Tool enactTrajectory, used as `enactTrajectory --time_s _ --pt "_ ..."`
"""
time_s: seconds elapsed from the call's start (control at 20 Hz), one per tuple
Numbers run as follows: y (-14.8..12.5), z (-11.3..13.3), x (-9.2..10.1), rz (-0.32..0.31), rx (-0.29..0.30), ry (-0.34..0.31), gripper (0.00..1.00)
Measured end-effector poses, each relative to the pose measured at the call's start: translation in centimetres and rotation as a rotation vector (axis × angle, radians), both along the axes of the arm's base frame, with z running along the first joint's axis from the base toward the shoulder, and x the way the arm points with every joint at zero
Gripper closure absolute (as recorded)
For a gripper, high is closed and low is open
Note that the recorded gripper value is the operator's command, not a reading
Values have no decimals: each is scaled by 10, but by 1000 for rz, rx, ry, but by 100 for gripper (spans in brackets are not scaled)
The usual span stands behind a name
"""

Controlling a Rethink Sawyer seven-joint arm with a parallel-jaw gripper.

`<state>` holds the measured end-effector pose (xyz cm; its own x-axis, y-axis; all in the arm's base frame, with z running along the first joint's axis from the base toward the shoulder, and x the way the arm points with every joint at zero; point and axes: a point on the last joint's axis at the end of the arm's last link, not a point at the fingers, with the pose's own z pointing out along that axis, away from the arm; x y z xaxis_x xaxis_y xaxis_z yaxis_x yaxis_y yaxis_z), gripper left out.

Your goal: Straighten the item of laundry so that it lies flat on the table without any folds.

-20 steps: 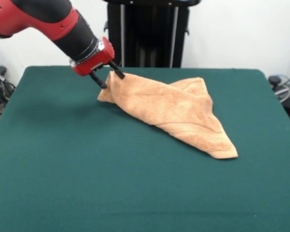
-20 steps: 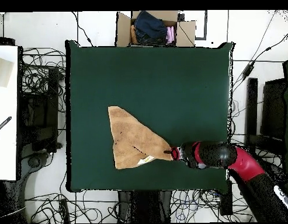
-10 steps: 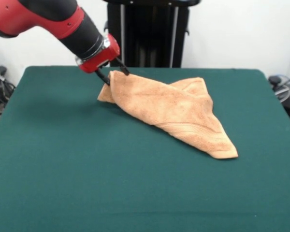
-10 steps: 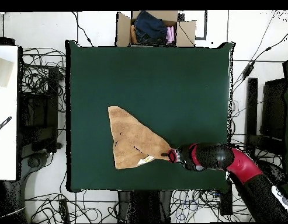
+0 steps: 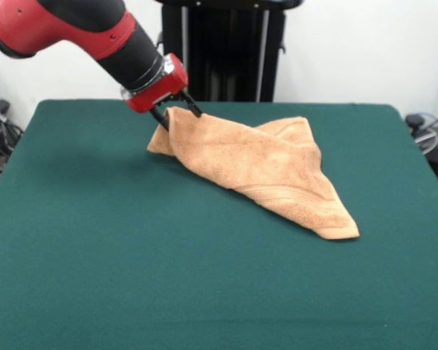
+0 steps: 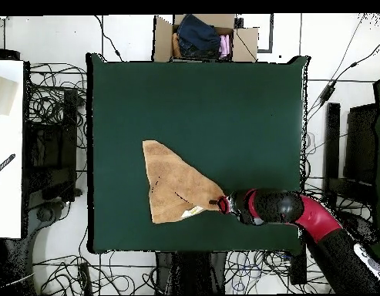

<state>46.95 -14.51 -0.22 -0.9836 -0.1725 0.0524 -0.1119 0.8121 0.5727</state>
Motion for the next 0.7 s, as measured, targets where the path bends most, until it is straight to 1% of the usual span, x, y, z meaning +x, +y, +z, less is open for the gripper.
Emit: enactTrajectory --time_s 0.35,0.7 --pt "15 -4 4 -3 6 -32 0" --pt "33 -10 6 5 26 -41 0"
